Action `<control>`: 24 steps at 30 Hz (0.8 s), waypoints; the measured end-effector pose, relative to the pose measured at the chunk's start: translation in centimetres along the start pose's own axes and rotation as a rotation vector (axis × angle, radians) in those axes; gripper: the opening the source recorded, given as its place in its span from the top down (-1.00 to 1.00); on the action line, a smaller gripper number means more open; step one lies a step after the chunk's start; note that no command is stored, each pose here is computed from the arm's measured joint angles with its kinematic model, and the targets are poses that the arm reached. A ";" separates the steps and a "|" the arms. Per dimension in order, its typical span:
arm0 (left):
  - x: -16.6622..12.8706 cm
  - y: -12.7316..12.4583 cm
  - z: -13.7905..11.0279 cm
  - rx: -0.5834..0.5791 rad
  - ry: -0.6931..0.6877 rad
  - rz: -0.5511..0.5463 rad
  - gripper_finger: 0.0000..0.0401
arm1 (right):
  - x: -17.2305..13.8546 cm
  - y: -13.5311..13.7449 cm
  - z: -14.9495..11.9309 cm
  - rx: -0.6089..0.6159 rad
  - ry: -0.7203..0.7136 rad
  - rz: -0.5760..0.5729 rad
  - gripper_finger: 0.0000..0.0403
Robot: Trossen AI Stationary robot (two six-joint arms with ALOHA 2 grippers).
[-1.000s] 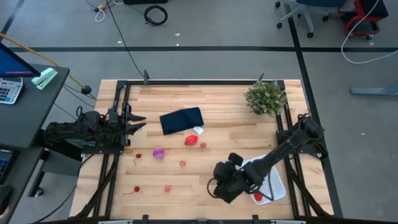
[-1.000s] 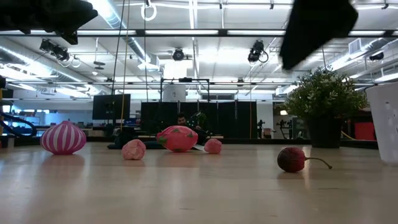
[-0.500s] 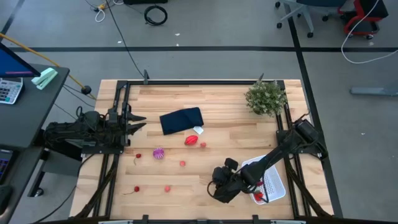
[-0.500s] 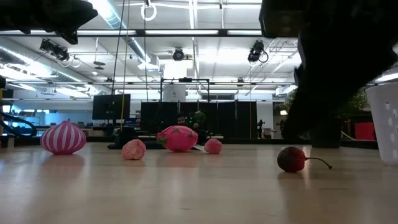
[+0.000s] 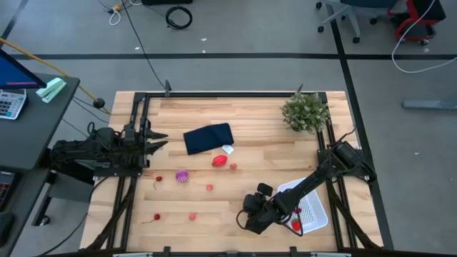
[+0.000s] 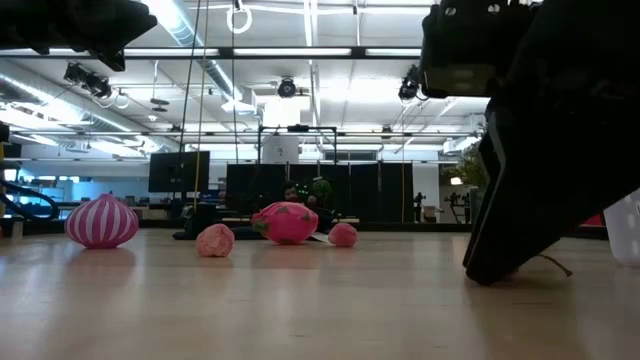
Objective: Pick and placing Produce into tupperware
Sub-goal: Put the cherry into the white bin
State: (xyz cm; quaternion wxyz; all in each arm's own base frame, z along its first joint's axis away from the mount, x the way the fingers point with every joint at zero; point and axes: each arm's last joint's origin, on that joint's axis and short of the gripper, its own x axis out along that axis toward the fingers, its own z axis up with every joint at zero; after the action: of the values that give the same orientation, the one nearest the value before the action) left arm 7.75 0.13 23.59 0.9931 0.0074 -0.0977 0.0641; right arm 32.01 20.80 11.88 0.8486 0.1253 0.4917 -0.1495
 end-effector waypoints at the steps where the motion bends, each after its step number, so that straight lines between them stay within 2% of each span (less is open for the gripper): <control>1: 0.0 0.0 0.0 0.000 0.000 0.000 0.47 | 0.0 0.0 0.0 0.000 0.002 0.001 0.10; 10: 0.0 0.0 0.0 0.000 0.000 0.000 0.47 | -1.1 -0.2 -0.4 -0.014 0.058 -0.001 0.11; 13: 0.0 0.0 0.0 -0.001 0.000 0.000 0.47 | -1.0 -0.3 -0.5 0.019 0.077 -0.004 0.12; 24: 0.0 0.0 0.0 0.000 0.000 0.000 0.47 | -1.0 -0.4 -0.4 0.023 0.062 -0.022 0.40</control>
State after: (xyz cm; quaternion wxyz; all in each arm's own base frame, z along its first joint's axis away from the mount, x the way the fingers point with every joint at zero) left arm 7.75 0.13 23.59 0.9931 0.0072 -0.0977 0.0641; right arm 31.04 20.70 12.54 0.8297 0.1340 0.5175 -0.1606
